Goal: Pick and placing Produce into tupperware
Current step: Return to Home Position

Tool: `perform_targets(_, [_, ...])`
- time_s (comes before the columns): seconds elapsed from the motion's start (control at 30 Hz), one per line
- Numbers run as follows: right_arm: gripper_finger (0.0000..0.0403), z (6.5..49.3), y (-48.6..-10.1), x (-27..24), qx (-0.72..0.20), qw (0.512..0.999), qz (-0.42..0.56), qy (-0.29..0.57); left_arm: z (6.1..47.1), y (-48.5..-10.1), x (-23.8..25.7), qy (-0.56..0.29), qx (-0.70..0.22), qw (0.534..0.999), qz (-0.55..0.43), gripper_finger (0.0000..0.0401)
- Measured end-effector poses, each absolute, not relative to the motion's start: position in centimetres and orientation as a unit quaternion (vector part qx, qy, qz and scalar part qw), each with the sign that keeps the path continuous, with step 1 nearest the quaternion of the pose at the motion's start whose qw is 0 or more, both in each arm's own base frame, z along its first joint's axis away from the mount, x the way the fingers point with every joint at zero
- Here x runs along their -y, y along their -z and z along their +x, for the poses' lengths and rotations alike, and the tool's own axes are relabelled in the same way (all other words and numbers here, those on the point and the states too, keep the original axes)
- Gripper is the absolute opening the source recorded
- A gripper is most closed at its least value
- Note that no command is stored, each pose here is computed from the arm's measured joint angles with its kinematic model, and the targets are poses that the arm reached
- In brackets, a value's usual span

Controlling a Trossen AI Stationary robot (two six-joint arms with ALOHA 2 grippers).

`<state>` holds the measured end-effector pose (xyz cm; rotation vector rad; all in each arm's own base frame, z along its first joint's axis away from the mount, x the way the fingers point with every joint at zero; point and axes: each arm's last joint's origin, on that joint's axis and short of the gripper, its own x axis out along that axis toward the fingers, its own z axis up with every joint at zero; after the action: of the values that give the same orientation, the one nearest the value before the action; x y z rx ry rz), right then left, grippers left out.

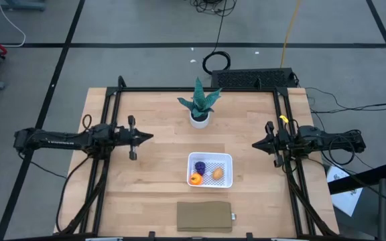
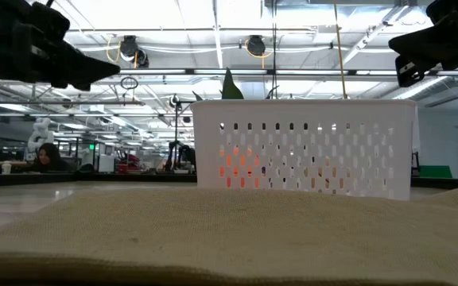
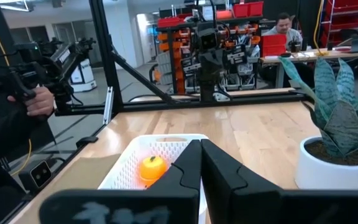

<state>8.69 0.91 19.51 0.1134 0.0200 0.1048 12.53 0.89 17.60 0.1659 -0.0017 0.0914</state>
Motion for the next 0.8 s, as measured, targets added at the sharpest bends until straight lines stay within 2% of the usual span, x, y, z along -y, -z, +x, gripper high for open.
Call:
perform_targets(0.27, [0.0000,8.7,-19.9,-0.9,0.011,0.997,0.062,-0.054,11.8,-18.2,-0.1,-0.024,0.029,0.994,0.101,0.0000])
perform_targets(0.8, [0.0000,8.7,-19.8,-0.9,0.001,0.996,0.073,-0.055,10.1,-18.1,0.5,-0.031,-0.022,0.996,0.080,0.0000])
